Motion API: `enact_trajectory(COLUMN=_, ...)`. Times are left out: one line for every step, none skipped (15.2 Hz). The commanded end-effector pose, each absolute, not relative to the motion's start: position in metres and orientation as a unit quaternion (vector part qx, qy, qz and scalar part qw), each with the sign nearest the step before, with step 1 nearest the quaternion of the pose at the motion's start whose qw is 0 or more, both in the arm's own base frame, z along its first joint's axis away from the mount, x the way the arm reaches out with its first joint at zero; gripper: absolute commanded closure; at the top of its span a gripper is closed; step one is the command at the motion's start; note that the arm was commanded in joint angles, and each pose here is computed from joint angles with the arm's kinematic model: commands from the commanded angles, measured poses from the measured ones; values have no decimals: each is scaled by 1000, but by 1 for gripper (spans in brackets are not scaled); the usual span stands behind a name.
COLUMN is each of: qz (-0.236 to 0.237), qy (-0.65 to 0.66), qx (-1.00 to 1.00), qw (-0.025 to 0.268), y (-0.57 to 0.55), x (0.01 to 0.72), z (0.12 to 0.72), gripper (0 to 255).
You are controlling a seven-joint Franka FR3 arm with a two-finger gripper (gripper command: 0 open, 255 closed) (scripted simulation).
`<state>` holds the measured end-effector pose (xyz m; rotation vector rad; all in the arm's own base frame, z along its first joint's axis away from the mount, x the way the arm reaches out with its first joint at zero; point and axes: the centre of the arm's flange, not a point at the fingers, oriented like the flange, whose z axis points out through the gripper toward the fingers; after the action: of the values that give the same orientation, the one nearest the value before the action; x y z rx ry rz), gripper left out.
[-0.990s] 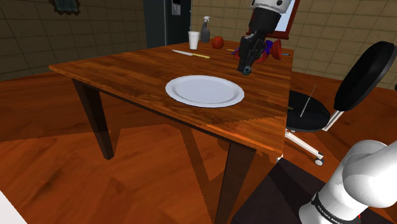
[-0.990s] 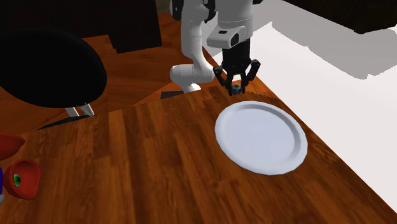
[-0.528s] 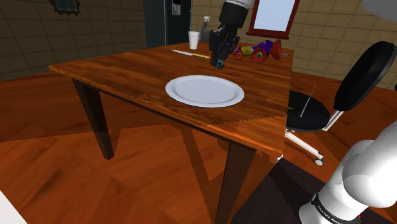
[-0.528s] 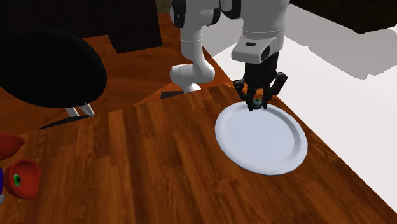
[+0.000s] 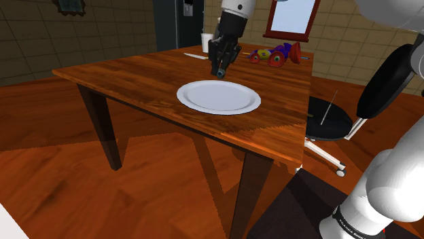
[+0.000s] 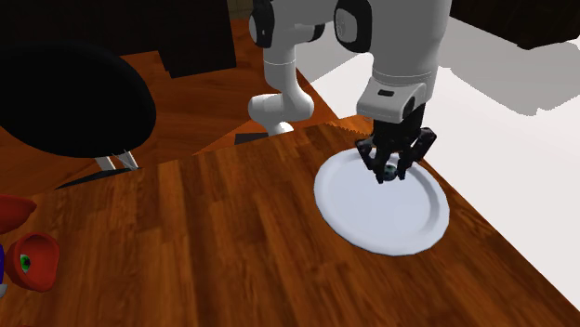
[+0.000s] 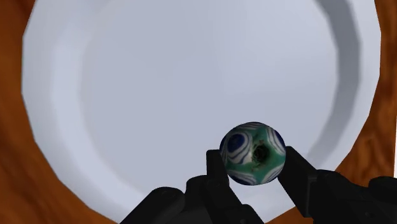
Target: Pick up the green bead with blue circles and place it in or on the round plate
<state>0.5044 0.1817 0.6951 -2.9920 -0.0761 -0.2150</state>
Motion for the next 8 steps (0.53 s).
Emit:
enact_trajectory(qz=-72, qy=-25, qx=-995, qw=70, y=182, x=505, z=684, gripper=255)
enact_trajectory(qz=-72, qy=-25, qx=-995, qw=70, y=182, x=505, z=678, gripper=255)
enact_trajectory(qz=-72, qy=-25, qx=-995, qw=70, y=182, x=505, z=673, gripper=255)
enact_trajectory(qz=-72, qy=-25, qx=-995, qw=70, y=182, x=505, z=668, gripper=255)
enact_trajectory(qz=-72, qy=-25, qx=-995, qw=70, y=182, x=505, z=663, gripper=255)
enact_trajectory(qz=-72, qy=-25, qx=-995, qw=70, y=182, x=505, z=657, gripper=255)
enact_trajectory(qz=-72, qy=-25, qx=-995, qw=70, y=182, x=505, z=652, gripper=255)
enact_trajectory(qz=-72, qy=-25, qx=-995, qw=70, y=182, x=505, z=647, gripper=255)
